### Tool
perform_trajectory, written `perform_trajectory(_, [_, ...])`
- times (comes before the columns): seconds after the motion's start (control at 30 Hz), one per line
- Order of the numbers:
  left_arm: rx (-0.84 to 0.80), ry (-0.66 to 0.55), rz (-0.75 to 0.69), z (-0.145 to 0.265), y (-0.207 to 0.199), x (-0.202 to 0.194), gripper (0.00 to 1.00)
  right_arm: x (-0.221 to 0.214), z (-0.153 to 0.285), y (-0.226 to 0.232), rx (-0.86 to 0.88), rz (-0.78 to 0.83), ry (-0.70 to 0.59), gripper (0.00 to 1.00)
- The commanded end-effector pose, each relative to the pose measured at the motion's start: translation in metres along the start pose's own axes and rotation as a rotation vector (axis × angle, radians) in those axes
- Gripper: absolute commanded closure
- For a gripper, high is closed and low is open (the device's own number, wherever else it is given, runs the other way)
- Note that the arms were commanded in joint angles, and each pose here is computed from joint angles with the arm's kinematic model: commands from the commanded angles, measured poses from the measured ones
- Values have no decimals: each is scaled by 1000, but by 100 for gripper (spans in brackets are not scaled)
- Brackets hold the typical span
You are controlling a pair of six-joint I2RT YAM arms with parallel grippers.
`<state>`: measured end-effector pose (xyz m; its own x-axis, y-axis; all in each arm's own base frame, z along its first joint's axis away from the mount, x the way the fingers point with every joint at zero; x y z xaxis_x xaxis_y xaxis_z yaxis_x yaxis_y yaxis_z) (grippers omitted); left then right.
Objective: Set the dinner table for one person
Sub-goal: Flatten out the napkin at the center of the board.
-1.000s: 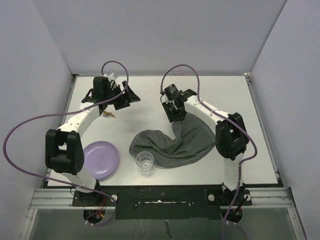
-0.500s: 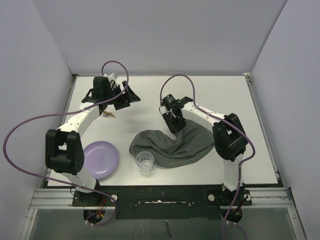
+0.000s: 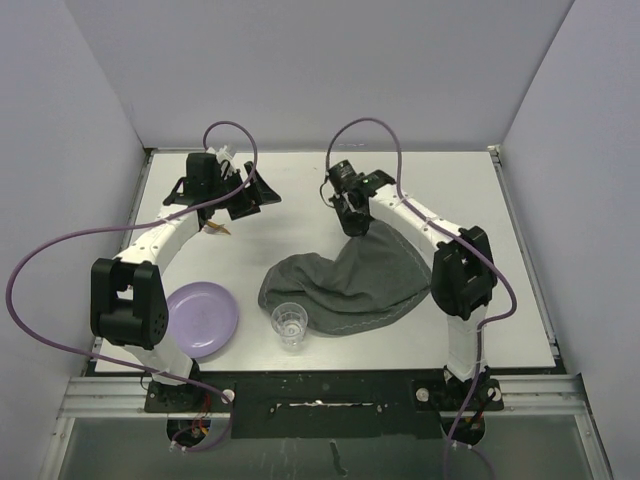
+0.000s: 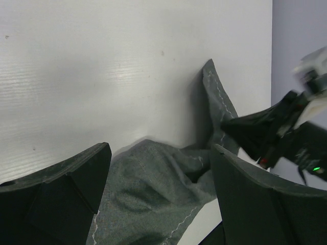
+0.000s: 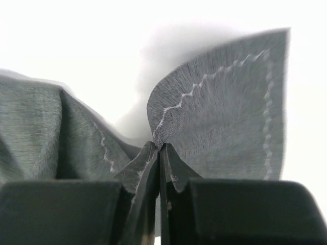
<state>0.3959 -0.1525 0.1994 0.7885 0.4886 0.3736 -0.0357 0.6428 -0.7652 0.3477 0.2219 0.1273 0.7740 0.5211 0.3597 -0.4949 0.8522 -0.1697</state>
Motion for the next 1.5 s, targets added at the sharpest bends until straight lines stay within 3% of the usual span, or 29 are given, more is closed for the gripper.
perform_trajectory(0.0, [-52,-41,-62,11,-21,13,22,83,53,-37,-71,-68,-265,100])
perform_trajectory(0.17, [-48,-39,-58,10,-19,14,22,119,86,-53,-32,-121,-401,100])
perform_trajectory(0.33, [-50,-36,-57,9,-18,13,22,97,114,-61,-41,-184,-462,100])
perform_trajectory(0.47, [-50,-36,-58,8,-18,13,22,50,129,-66,-68,-264,-497,100])
perform_trajectory(0.7, [-60,-22,-46,2,-17,8,22,-73,124,-70,-185,-437,-414,100])
perform_trajectory(0.87, [-69,-11,-43,-1,-19,4,22,-129,113,-52,-133,-515,-342,99])
perform_trajectory(0.93, [-71,-11,-45,-1,-20,2,23,-144,104,-41,-93,-531,-289,84])
perform_trajectory(1.03, [-73,-12,-49,0,-22,1,23,-153,100,-20,-33,-518,-285,40])
perform_trajectory(1.07, [-70,-12,-50,1,-21,0,23,-155,101,-15,-29,-515,-299,32])
perform_trajectory(1.23, [-54,-10,-56,2,-18,-1,22,-149,116,-6,-55,-496,-379,29])
perform_trajectory(1.47, [-51,-7,-63,2,-19,0,22,-100,140,-1,-66,-357,-498,33])
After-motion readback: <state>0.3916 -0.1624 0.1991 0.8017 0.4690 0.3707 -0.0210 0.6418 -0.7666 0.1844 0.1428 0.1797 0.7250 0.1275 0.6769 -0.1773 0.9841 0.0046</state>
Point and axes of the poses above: each gripper's point midway between its finger pads, its own z axis back along the fingers, its own y axis along the line the jaws close on, x = y × z, the point moved 4 cm from there along z, back along the fingers, and after that the axes turned 9 degrees about z, right-handed, at the moved point
